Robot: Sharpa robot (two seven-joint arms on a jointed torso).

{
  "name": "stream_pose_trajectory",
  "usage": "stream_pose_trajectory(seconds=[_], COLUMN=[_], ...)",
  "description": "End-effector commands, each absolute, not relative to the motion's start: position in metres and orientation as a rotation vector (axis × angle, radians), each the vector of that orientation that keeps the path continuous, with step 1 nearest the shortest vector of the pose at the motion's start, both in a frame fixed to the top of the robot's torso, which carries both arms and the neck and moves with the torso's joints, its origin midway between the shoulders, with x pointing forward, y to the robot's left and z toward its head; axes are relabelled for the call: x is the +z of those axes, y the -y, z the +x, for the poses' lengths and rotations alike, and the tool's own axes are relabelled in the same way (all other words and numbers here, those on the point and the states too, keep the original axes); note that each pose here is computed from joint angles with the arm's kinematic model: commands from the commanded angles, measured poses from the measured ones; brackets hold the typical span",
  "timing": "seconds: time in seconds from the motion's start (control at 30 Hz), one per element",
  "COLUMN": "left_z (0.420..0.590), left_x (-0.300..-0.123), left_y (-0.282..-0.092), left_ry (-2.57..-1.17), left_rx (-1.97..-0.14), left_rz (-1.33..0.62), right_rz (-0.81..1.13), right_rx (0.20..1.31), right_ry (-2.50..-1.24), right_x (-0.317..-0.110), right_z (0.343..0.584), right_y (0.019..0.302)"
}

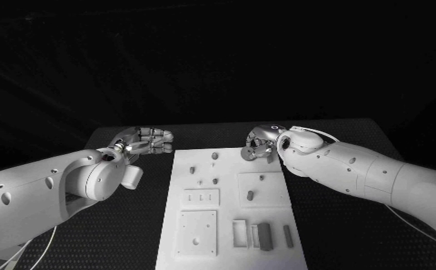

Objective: Assemble the parts on the task board

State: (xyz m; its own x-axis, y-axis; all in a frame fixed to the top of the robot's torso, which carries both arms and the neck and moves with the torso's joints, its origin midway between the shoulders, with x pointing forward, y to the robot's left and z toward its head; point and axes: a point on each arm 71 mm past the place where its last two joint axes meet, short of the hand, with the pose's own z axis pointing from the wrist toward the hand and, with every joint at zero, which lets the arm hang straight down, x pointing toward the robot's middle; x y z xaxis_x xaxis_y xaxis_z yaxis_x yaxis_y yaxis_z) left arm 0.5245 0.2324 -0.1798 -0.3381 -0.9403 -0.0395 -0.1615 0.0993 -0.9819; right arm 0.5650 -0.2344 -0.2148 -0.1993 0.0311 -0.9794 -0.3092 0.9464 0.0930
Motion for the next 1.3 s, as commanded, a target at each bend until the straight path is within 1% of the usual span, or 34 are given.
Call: stream_pose_trajectory(seconds=[0.03, 0.57, 0.73, 1.07, 1.3], left_z=[0.524, 0.524, 0.524, 0.524, 0.524], left_x=[-0.179, -0.179, -0.179, -0.179, -0.179], left_y=[-0.231, -0.231, -0.231, -0.231, -0.231], left_ry=[-1.632, -1.634, -1.633, -1.632, -1.632], left_rx=[-1.329, -1.327, -1.328, -1.327, -1.327], left_rz=[-1.091, -1.092, -1.091, -1.091, -1.091], right_rz=[-0.264, -0.283, -0.265, -0.275, -0.280], right_rx=[0.238, 0.229, 0.235, 0.245, 0.279], right_ry=[-1.823, -1.854, -1.781, -1.699, -1.614], right_x=[-0.233, -0.239, -0.234, -0.226, -0.211], right_z=[0.560, 0.556, 0.555, 0.551, 0.546], right_y=[0.239, 0.240, 0.235, 0.225, 0.213])
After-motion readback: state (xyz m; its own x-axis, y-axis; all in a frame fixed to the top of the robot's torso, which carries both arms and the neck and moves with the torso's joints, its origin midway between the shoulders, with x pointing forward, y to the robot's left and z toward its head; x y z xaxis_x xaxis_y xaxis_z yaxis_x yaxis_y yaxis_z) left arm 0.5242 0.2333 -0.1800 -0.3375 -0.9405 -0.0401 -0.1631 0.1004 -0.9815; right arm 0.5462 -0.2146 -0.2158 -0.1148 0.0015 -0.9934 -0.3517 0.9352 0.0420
